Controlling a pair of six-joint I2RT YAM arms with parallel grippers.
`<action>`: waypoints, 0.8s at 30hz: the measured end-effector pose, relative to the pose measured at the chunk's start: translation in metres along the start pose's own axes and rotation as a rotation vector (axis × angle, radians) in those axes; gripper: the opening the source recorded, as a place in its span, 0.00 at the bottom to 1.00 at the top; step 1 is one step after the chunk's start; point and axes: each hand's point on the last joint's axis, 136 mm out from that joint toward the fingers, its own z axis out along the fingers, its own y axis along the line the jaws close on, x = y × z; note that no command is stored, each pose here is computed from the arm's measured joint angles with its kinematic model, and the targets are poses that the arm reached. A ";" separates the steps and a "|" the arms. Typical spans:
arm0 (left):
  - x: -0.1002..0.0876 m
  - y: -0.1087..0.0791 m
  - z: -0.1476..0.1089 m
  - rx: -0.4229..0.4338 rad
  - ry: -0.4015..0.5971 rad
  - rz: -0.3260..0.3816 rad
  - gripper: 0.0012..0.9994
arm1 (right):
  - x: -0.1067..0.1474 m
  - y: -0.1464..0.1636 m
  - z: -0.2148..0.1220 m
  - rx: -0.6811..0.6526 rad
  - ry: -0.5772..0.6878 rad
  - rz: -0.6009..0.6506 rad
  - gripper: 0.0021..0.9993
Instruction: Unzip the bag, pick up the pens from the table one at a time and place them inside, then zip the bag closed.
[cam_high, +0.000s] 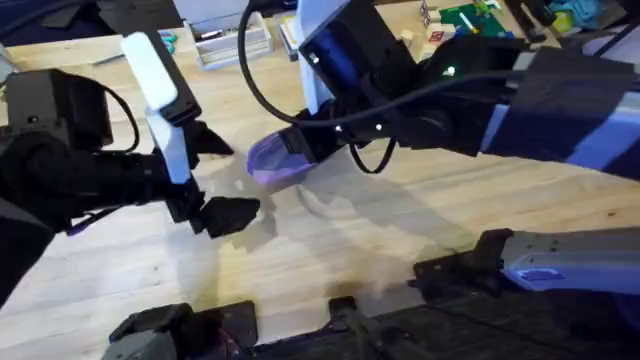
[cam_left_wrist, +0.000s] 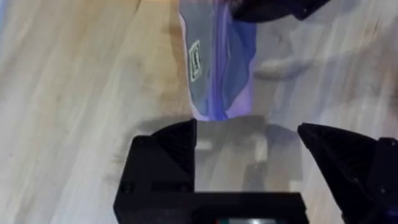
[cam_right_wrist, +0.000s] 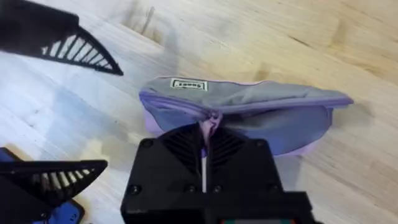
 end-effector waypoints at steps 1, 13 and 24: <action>-0.002 0.002 0.000 -0.008 -0.011 0.011 0.99 | 0.000 0.000 0.000 0.000 0.000 0.002 0.03; -0.011 0.024 0.024 0.047 -0.112 0.013 0.99 | 0.000 0.000 0.000 0.000 -0.001 0.016 0.03; -0.021 0.024 0.041 0.163 -0.247 -0.028 0.44 | 0.000 0.000 0.000 -0.001 -0.002 0.016 0.03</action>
